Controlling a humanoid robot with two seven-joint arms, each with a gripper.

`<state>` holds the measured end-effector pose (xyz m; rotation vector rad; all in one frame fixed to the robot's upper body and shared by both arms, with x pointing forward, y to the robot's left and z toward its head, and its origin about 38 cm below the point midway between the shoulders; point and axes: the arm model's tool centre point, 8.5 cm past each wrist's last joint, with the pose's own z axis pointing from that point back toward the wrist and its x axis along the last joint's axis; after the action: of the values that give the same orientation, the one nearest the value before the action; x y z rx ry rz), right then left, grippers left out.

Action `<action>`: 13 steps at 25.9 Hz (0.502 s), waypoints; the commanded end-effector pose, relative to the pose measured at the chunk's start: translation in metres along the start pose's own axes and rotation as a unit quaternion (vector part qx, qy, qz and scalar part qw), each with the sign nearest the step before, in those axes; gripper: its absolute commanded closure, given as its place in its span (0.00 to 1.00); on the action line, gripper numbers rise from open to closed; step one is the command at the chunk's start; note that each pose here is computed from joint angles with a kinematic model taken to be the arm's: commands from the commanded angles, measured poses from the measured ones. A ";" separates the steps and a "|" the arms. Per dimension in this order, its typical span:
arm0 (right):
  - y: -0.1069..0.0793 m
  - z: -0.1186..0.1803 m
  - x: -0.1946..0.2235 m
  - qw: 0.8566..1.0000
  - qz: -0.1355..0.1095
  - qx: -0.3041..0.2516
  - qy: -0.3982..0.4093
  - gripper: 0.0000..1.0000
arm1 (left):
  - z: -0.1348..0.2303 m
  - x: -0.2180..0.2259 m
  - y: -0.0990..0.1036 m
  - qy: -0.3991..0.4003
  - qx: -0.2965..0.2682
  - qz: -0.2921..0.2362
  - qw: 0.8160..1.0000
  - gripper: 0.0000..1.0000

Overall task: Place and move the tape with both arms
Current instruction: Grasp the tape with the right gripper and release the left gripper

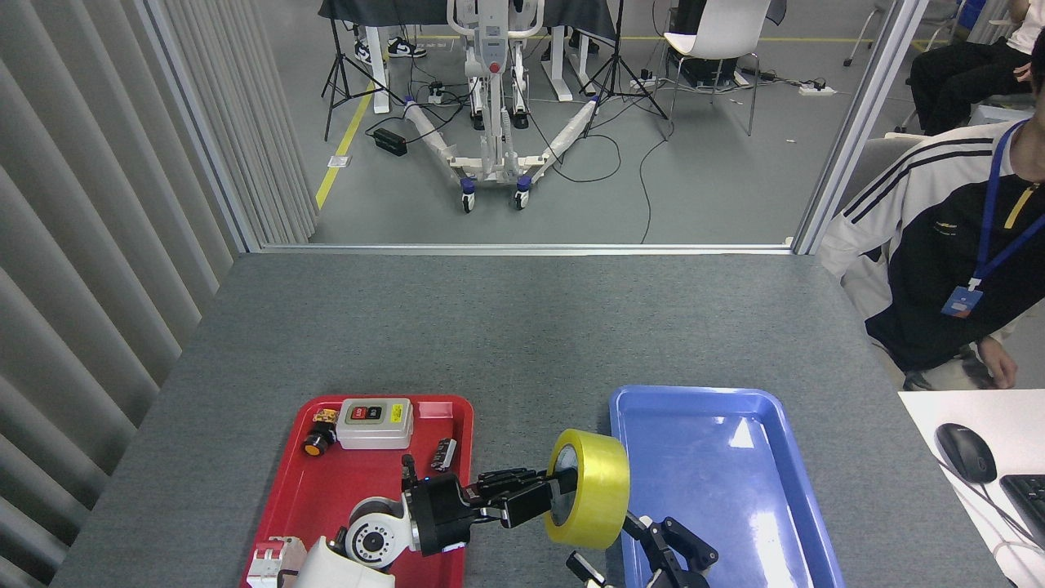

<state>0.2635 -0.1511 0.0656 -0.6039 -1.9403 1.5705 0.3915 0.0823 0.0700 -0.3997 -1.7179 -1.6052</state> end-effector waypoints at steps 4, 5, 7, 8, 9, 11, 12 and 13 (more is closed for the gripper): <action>0.001 0.001 0.001 1.000 -0.002 -0.002 0.002 0.64 | -0.016 0.014 -0.003 -0.021 -0.023 -0.019 0.999 0.97; 0.001 0.001 0.001 1.000 -0.003 -0.002 0.002 0.67 | -0.016 0.015 -0.002 -0.021 -0.022 -0.020 0.999 0.97; 0.001 0.001 0.001 1.000 -0.003 -0.002 0.003 0.72 | -0.017 0.017 -0.001 -0.024 -0.022 -0.024 0.999 0.95; 0.001 0.001 0.001 1.000 -0.003 -0.002 0.003 0.76 | -0.018 0.019 0.000 -0.026 -0.023 -0.028 0.999 0.91; 0.001 0.000 0.001 1.000 -0.002 -0.002 0.004 0.78 | -0.018 0.021 0.002 -0.028 -0.022 -0.032 0.999 0.80; 0.000 0.001 -0.001 1.000 0.000 -0.002 0.005 0.79 | -0.017 0.023 0.008 -0.030 -0.011 -0.037 0.999 0.43; 0.000 0.002 -0.002 1.000 0.001 -0.002 0.007 0.79 | -0.016 0.024 0.009 -0.031 -0.007 -0.036 0.999 0.29; -0.001 0.003 -0.003 1.000 0.001 -0.001 0.007 0.80 | -0.016 0.023 0.010 -0.031 -0.004 -0.036 0.999 0.21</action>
<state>0.2630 -0.1521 0.0670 -0.6139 -1.9569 1.5474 0.3866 0.0623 0.0857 -0.4162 -1.7400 -1.6642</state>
